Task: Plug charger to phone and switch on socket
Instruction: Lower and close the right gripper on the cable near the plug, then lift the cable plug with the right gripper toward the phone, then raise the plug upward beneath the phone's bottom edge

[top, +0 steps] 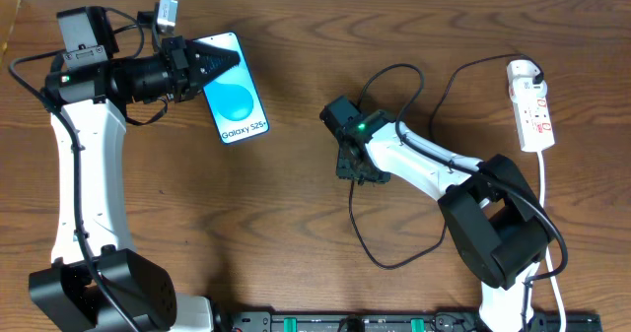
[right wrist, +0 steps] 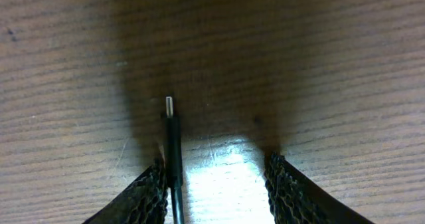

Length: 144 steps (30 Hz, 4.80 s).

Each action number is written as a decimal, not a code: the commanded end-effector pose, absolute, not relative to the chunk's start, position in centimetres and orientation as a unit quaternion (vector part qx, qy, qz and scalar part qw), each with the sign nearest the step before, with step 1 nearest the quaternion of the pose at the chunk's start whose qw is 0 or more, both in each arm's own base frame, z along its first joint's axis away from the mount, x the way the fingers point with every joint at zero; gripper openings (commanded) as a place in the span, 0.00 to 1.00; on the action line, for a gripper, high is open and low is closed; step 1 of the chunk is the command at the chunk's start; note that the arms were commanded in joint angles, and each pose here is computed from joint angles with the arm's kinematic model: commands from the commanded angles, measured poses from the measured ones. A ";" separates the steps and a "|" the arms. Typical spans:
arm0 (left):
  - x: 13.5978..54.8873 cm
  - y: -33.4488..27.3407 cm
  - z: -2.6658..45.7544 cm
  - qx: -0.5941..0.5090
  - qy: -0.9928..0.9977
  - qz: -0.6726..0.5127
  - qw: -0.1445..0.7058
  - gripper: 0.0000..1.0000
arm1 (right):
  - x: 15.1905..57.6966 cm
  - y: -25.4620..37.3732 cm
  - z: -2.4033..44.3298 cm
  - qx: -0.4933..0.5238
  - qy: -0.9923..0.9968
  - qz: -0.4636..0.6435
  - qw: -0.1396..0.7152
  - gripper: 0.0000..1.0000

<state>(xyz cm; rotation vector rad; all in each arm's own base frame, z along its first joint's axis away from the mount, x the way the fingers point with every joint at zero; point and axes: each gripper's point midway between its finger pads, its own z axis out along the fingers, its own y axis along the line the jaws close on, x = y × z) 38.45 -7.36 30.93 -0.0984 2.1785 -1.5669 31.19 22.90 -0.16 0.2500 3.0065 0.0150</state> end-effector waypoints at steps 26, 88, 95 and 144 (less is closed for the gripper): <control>38.0 -7.4 31.8 -0.023 0.787 -0.568 0.239 0.07 | 31.4 23.1 -1.2 0.088 0.994 0.003 0.061 0.15; 41.1 -1.2 43.3 -0.046 0.699 -0.635 0.326 0.07 | 27.3 42.5 27.4 -0.291 0.608 0.738 0.015 0.01; 41.3 -1.1 43.3 -0.063 0.697 -0.639 0.321 0.07 | 27.5 42.0 29.8 -0.266 0.592 0.761 0.021 0.01; 42.5 -2.2 37.9 -0.093 0.727 -0.607 0.308 0.07 | 28.2 40.5 32.2 -0.279 0.553 0.781 0.083 0.01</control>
